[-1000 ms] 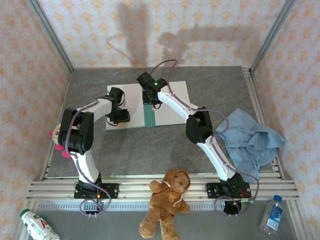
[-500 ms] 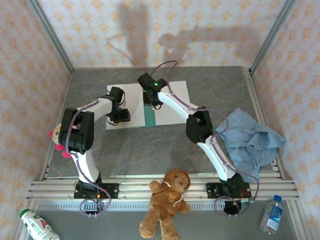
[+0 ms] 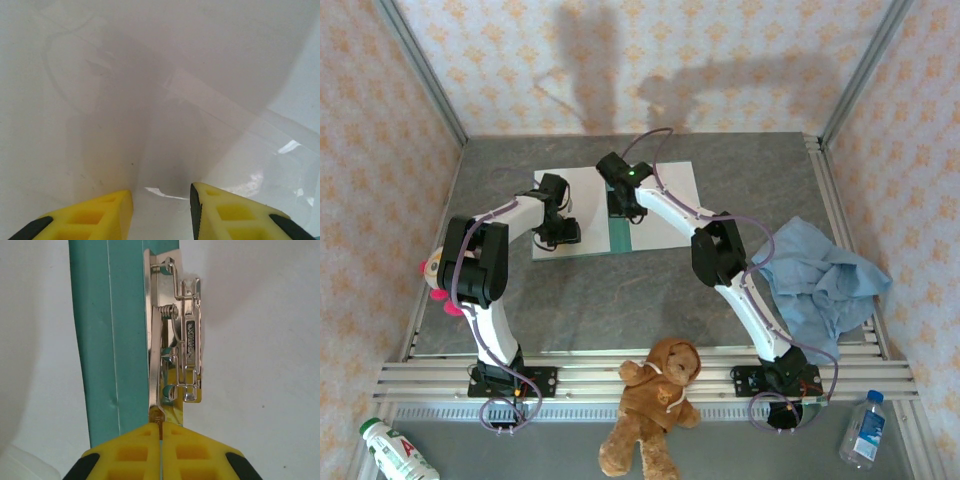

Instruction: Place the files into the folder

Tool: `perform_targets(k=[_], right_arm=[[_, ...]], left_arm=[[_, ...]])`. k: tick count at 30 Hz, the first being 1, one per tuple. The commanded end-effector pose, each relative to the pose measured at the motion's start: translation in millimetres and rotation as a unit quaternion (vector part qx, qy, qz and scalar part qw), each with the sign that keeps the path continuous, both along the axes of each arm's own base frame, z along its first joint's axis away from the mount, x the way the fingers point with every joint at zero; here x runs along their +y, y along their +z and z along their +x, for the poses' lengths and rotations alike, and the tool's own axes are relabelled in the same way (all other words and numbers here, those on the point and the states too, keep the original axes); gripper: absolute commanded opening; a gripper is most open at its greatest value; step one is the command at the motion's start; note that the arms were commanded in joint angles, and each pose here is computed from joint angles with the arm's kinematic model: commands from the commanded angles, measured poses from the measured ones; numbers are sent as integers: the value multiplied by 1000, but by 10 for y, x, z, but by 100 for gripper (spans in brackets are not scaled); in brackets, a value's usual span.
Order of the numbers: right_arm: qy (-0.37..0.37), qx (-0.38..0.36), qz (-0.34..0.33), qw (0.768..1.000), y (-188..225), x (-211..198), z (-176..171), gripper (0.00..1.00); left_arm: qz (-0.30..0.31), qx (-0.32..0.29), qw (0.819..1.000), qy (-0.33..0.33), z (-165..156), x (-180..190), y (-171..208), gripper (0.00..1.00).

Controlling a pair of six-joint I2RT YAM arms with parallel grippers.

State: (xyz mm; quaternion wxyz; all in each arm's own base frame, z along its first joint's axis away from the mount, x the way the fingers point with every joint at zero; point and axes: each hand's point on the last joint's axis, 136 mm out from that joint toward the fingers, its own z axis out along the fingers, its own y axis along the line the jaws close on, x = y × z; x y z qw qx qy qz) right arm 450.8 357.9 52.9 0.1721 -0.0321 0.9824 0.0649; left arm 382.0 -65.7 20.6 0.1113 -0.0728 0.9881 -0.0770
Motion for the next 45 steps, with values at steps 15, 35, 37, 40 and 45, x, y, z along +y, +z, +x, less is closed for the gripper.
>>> perform_targets(k=[15, 35, 37, 40, 45], right_arm=[[-20, 9, -46, 999, -125, -327, 20, 8], [-22, 24, -62, 998, -302, -405, -33, 7], [-21, 24, -63, 998, -304, -409, -35, 7], [-23, 24, -68, 997, -319, -437, -34, 7], [-24, 25, -74, 997, -336, -466, -38, 7]], left_arm=[[15, 37, 999, -10, -136, 26, -119, 37], [17, 38, 999, -11, -141, 28, -117, 37], [18, 52, 998, -11, -165, 32, -213, 37], [18, 52, 998, -10, -167, 32, -212, 37], [18, 52, 998, -11, -164, 30, -209, 37]])
